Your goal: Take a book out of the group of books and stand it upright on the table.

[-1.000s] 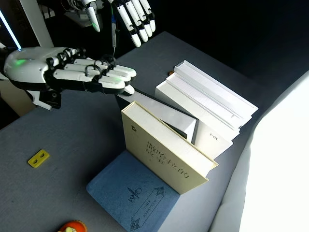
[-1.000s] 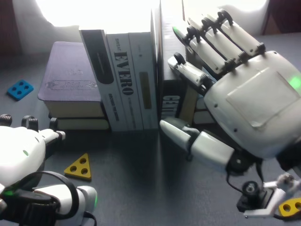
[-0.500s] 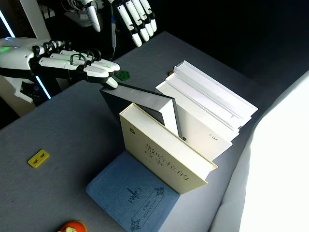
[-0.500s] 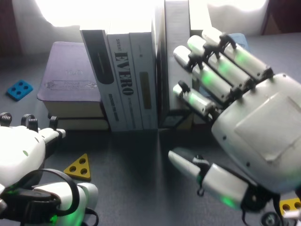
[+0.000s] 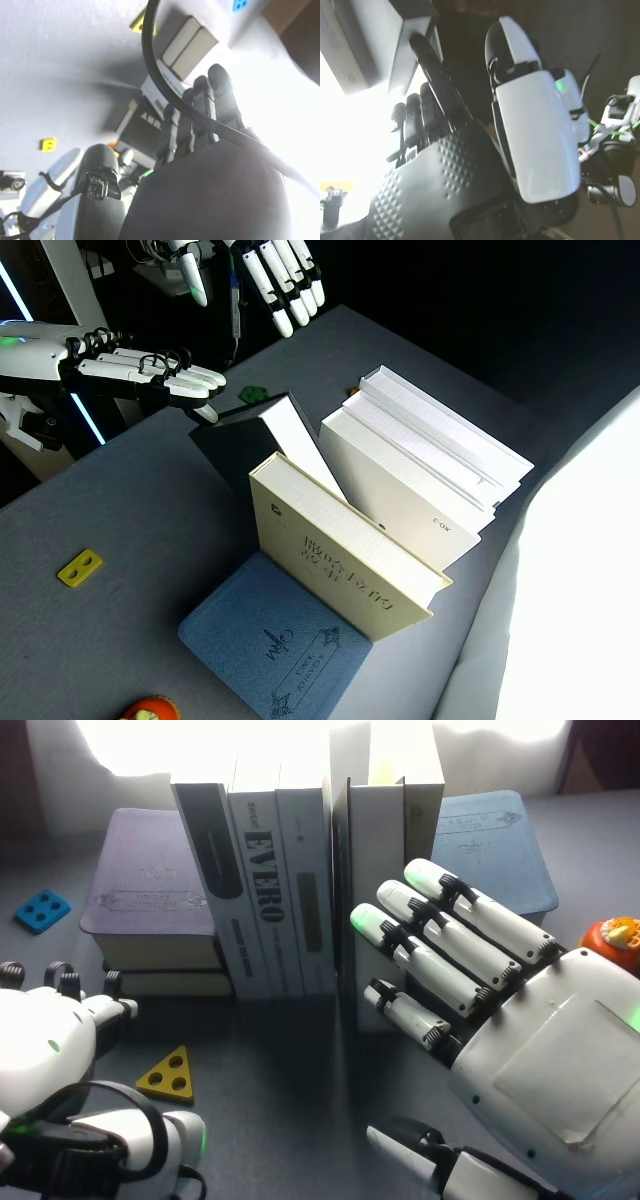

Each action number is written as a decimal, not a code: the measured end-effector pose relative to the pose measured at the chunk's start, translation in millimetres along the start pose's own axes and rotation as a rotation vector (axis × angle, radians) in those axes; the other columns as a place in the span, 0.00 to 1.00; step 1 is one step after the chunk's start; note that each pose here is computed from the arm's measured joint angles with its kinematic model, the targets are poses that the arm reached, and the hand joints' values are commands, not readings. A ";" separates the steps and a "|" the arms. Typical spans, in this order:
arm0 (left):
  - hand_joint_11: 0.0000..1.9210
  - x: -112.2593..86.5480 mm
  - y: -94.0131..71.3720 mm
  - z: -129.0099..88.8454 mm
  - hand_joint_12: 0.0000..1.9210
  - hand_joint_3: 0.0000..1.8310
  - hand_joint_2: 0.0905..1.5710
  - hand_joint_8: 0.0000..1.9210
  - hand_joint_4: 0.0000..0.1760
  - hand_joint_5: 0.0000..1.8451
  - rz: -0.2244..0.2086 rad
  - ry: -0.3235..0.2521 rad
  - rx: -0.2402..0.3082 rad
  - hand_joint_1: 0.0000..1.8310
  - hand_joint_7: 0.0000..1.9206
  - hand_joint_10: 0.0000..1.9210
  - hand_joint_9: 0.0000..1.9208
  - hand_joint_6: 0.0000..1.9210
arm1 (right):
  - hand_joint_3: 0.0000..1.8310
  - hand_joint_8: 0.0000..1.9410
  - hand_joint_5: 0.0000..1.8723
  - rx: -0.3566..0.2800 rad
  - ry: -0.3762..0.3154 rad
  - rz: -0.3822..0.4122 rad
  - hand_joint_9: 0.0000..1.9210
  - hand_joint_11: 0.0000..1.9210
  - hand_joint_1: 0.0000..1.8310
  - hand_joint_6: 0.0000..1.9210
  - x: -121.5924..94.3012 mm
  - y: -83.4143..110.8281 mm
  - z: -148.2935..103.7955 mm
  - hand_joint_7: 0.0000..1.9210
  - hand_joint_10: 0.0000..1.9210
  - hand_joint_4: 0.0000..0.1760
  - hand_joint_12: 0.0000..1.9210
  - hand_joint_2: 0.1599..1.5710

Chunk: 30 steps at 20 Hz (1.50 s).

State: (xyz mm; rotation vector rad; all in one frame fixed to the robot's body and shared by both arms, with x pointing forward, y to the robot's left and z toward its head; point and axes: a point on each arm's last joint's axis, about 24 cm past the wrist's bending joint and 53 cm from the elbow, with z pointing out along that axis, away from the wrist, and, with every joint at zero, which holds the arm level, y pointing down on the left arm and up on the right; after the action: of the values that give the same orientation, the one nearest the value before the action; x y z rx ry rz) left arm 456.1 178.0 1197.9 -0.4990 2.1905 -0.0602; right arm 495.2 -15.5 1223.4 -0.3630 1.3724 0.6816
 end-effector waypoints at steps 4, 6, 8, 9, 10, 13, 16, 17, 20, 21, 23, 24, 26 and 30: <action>0.00 0.0 -0.2 0.0 0.16 0.00 0.84 0.00 0.29 0.06 0.000 0.000 0.001 0.05 0.04 0.00 0.05 0.00 | 0.00 0.00 0.31 -0.034 0.053 -0.031 0.00 0.00 0.00 0.08 20.9 2.1 -1.3 0.01 0.00 0.00 0.00 0.78; 0.00 0.0 -0.1 0.0 0.16 0.00 0.84 0.00 0.30 0.06 0.000 0.000 0.000 0.06 0.04 0.00 0.05 0.00 | 0.00 0.01 0.31 -0.035 0.056 -0.042 0.00 0.00 0.00 0.08 24.9 -1.8 0.5 0.02 0.00 0.00 0.00 0.78; 0.00 0.0 -0.3 0.0 0.14 0.00 0.84 0.00 0.32 0.06 0.000 0.000 0.001 0.06 0.04 0.00 0.05 0.00 | 0.00 0.00 0.30 -0.032 0.068 -0.046 0.00 0.00 0.00 0.08 33.5 -8.6 3.8 0.01 0.00 0.00 0.00 0.77; 0.00 0.1 -0.5 0.0 0.14 0.00 0.84 0.00 0.32 0.06 0.000 0.000 0.002 0.06 0.04 0.00 0.05 0.00 | 0.00 0.00 0.30 -0.031 0.077 -0.048 0.00 0.00 0.00 0.08 37.6 -10.8 4.1 0.01 0.00 0.00 0.00 0.77; 0.00 0.1 -0.4 0.0 0.12 0.00 0.84 0.00 0.30 0.06 0.000 0.000 0.002 0.05 0.04 0.00 0.04 0.00 | 0.00 0.00 0.31 -0.027 0.094 -0.049 0.00 0.00 0.00 0.08 44.0 -14.6 4.0 0.02 0.00 0.00 0.00 0.77; 0.00 0.0 -0.3 0.0 0.14 0.00 0.84 0.00 0.29 0.06 0.000 0.000 0.001 0.05 0.04 0.00 0.04 0.00 | 0.00 0.00 0.31 -0.033 0.133 -0.054 0.00 0.00 0.00 0.08 59.2 -17.4 3.4 0.01 0.00 0.00 0.00 0.78; 0.00 0.0 -0.3 0.0 0.14 0.00 0.84 0.00 0.30 0.05 0.000 0.000 0.001 0.05 0.03 0.00 0.04 0.00 | 0.00 0.00 0.31 -0.041 0.158 -0.055 0.00 0.00 0.00 0.08 71.3 -20.9 4.8 0.02 0.00 0.00 0.00 0.78; 0.00 0.0 -0.3 0.0 0.14 0.00 0.84 0.00 0.30 0.05 0.000 0.000 0.001 0.05 0.03 0.00 0.04 0.00 | 0.00 0.00 0.31 -0.041 0.161 -0.053 0.00 0.00 0.00 0.08 72.9 -22.1 5.5 0.02 0.00 0.00 0.00 0.78; 0.00 -0.3 -0.5 -0.3 0.15 0.00 0.84 0.00 0.30 0.07 0.005 0.000 0.002 0.06 0.05 0.00 0.06 0.00 | 0.00 0.00 0.30 -0.045 0.169 -0.049 0.00 0.00 0.00 0.07 76.9 -20.8 5.0 0.01 0.00 0.00 0.00 0.78; 0.00 -0.7 -0.8 -0.4 0.15 0.00 0.84 0.00 0.30 0.07 0.004 -0.001 0.004 0.06 0.05 0.00 0.06 0.00 | 0.00 0.00 0.30 -0.048 0.173 -0.052 0.00 0.00 0.00 0.07 78.3 -20.0 4.0 0.01 0.00 0.00 0.00 0.78; 0.00 -0.8 -0.8 -0.2 0.15 0.00 0.84 0.00 0.30 0.07 0.004 -0.001 0.003 0.06 0.05 0.00 0.06 0.00 | 0.00 0.00 0.30 -0.053 0.194 -0.060 0.00 0.00 0.00 0.07 85.1 -19.0 -1.3 0.01 0.00 0.00 0.00 0.78; 0.00 -0.8 -0.7 -0.2 0.15 0.00 0.84 0.00 0.30 0.07 0.004 -0.001 0.003 0.06 0.05 0.00 0.06 0.00 | 0.00 0.00 0.30 -0.057 0.206 -0.073 0.00 0.00 0.00 0.07 88.5 -17.0 -4.7 0.01 0.00 0.00 0.00 0.78; 0.00 -0.8 -0.7 -0.2 0.15 0.00 0.84 0.00 0.27 0.05 0.002 -0.001 0.003 0.04 0.04 0.00 0.05 0.00 | 0.00 0.00 0.28 -0.064 0.222 -0.083 0.00 0.00 0.00 0.06 90.8 -11.1 -11.0 0.02 0.00 0.00 0.00 0.78; 0.00 -1.6 -0.7 -0.1 0.15 0.00 0.84 0.00 0.26 0.05 -0.005 -0.004 0.002 0.06 0.05 0.00 0.05 0.00 | 0.00 0.01 0.29 -0.067 0.217 -0.101 0.00 0.00 0.00 0.07 82.0 -8.9 -16.0 0.04 0.00 0.00 0.00 0.78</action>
State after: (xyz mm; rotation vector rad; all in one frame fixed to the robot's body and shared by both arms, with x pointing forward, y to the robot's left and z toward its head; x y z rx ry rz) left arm 457.2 177.9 1199.3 -0.5032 2.1852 -0.0647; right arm 492.6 -13.1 1139.5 -0.5693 1.5270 0.6187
